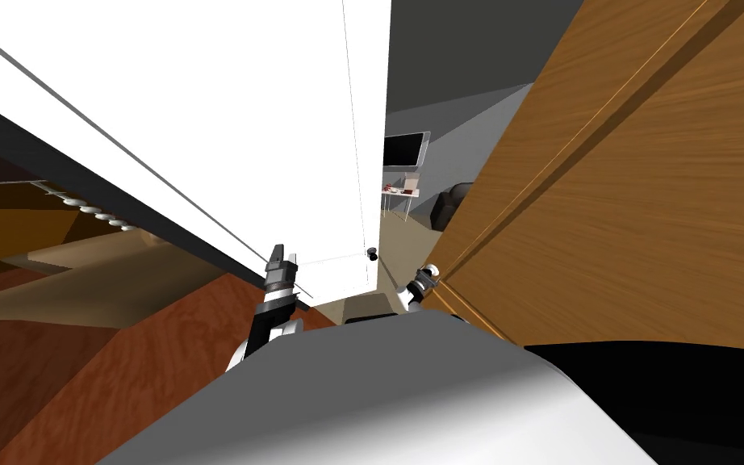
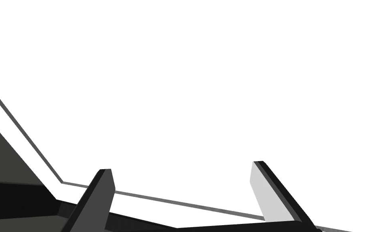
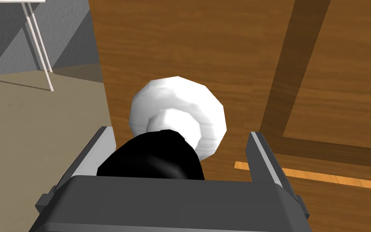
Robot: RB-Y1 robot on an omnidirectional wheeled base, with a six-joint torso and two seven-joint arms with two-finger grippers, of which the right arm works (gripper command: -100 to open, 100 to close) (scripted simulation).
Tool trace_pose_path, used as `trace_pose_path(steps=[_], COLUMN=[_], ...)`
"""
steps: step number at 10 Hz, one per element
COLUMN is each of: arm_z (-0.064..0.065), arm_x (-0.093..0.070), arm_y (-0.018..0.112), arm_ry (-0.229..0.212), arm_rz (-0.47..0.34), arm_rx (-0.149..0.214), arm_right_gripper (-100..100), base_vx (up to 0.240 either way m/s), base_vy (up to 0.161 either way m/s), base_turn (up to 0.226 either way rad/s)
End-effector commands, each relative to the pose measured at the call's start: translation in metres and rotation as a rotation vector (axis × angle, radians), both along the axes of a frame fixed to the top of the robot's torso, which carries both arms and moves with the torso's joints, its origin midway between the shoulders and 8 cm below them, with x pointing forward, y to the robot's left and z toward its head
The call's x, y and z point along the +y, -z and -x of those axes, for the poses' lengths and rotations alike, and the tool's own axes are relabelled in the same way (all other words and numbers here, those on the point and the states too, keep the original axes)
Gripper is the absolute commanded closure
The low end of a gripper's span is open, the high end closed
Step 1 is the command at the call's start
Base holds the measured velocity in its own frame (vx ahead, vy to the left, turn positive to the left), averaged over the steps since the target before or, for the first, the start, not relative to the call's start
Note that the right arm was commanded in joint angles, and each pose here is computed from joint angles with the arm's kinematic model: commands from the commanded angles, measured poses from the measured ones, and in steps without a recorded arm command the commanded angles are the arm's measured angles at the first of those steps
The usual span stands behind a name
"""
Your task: Push the door open
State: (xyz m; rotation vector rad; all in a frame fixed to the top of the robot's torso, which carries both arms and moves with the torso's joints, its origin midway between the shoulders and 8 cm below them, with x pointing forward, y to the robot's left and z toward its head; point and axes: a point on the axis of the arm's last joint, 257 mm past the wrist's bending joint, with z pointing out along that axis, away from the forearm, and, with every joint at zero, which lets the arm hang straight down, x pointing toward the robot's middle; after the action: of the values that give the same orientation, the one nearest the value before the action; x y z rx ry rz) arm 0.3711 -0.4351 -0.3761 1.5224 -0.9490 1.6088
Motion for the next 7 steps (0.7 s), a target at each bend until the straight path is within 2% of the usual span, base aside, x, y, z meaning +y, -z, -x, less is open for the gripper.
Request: trace_pose_path(steps=[1, 3, 4, 5, 7], arm_z=[0.028, 0.024, 0.034, 0.034, 0.034], arm_x=[-0.025, -0.024, -0.030, -0.030, -0.030], arm_y=[0.003, 0.002, 0.002, 0.002, 0.002], arm_ry=[0.075, 0.071, 0.104, 0.104, 0.104], arm_rz=[0.024, 0.025, 0.025, 0.025, 0.025], arm_rx=[0.016, 0.017, 0.012, 0.012, 0.012], arm_right_gripper=[100, 100, 100, 100, 100], base_vx=[0.018, 0.018, 0.023, 0.012, 0.007], base_vy=[-0.096, -0.052, -0.098, -0.110, -0.019], base_turn=[0.067, 0.012, 0.048, 0.044, -0.005])
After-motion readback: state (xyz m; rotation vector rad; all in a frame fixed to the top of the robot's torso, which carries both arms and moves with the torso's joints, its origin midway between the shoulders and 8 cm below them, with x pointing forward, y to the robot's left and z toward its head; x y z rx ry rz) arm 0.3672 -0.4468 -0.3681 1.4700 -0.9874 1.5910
